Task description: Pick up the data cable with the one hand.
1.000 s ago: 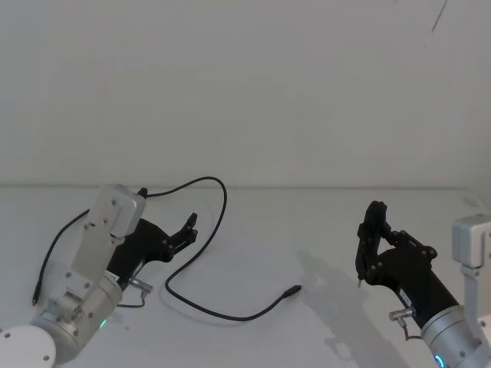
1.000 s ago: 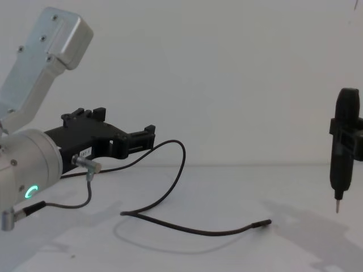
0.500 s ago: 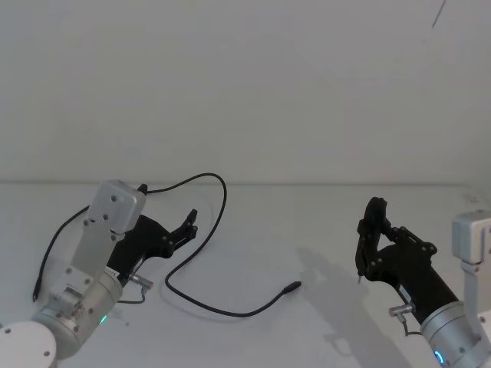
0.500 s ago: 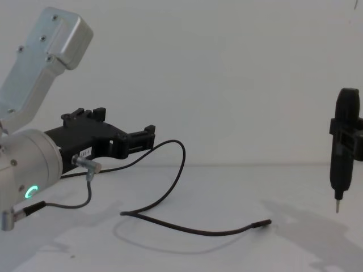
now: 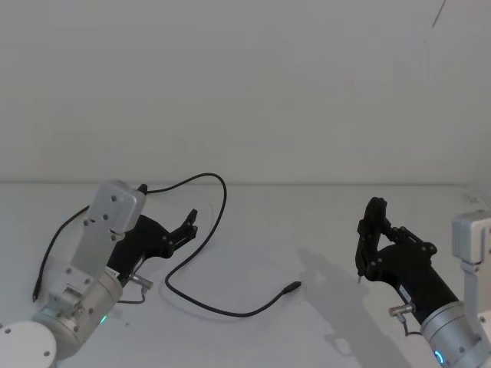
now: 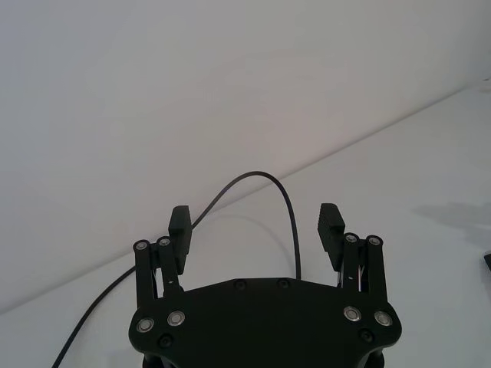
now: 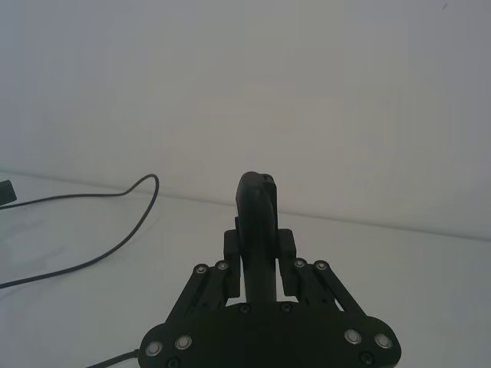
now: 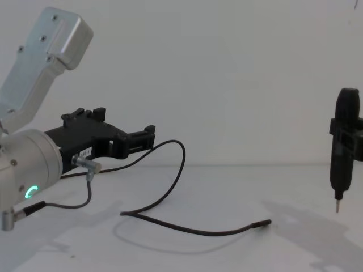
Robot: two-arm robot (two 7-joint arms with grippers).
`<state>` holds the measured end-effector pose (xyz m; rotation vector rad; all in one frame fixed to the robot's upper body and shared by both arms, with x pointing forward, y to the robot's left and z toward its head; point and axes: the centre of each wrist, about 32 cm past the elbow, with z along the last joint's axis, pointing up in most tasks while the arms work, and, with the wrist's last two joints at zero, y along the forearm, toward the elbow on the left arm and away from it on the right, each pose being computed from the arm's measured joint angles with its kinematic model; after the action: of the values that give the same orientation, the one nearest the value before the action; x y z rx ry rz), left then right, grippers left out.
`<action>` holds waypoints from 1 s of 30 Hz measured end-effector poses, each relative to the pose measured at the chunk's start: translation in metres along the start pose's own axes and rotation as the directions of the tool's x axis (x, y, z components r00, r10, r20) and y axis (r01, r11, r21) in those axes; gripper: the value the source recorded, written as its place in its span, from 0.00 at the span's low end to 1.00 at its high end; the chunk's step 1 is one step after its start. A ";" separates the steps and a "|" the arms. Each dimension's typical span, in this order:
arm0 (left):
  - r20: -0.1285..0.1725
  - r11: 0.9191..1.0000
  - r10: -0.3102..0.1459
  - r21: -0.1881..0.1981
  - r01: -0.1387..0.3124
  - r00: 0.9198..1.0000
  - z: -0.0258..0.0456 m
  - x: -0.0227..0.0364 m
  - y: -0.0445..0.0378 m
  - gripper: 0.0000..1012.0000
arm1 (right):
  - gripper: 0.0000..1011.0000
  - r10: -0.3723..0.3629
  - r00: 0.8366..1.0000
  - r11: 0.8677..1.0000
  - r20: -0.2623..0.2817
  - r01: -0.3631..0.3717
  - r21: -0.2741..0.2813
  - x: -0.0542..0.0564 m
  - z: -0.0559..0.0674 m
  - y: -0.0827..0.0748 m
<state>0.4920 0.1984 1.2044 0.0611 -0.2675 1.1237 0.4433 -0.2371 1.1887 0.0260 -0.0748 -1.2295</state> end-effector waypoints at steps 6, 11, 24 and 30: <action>0.000 1.000 0.000 0.000 0.000 1.000 0.0000 0.0000 0.0000 0.99 | 0.28 0.000 1.000 1.000 0.000 0.000 0.000 0.000 0.000 0.000; 0.000 1.000 0.000 0.000 0.000 1.000 0.0000 0.0000 0.0000 0.99 | 0.28 0.000 1.000 1.000 0.000 0.000 0.000 0.000 0.000 0.000; 0.000 1.000 0.000 0.000 0.000 1.000 0.0000 0.0000 0.0000 0.99 | 0.28 0.000 1.000 1.000 0.000 0.000 0.000 0.000 0.000 0.000; 0.000 1.000 0.000 0.000 0.000 1.000 0.0000 0.0000 0.0000 0.99 | 0.28 0.000 1.000 1.000 0.000 0.000 0.000 0.000 0.000 0.000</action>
<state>0.4920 0.1984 1.2044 0.0612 -0.2676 1.1237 0.4433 -0.2371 1.1887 0.0260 -0.0748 -1.2295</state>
